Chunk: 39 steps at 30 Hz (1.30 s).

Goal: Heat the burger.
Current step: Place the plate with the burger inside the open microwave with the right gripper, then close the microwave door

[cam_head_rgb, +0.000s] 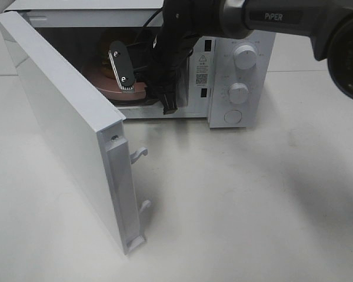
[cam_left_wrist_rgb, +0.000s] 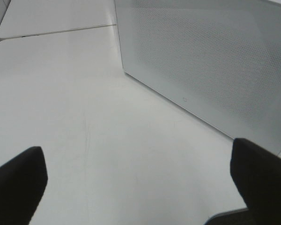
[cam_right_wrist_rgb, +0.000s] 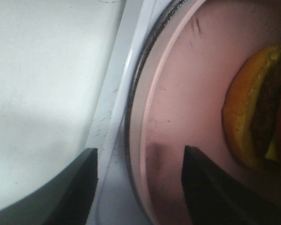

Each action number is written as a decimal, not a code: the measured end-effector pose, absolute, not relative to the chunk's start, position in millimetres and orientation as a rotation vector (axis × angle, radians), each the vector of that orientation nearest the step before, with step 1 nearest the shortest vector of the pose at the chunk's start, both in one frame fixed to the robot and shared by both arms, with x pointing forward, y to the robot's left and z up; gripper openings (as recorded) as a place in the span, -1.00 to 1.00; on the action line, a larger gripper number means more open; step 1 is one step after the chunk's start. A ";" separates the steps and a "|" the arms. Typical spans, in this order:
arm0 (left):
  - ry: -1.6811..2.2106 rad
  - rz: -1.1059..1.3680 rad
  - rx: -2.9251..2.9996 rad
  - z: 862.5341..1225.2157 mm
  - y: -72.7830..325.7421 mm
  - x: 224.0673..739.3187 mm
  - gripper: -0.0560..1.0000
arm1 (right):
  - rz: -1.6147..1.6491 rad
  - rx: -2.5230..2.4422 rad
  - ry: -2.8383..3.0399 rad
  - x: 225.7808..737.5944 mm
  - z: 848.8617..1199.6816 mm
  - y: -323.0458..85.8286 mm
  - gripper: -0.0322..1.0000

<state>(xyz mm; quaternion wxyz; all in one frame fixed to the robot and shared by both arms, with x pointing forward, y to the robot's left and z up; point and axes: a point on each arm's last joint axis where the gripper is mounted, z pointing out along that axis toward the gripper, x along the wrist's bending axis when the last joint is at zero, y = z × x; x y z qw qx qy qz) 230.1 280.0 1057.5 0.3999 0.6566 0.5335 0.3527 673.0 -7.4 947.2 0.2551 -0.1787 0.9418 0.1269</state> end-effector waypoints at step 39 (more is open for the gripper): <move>1.350 0.892 1.661 1057.5 280.0 230.1 0.98 | 0.371 -0.271 2.525 558.4 978.7 -88.6 0.47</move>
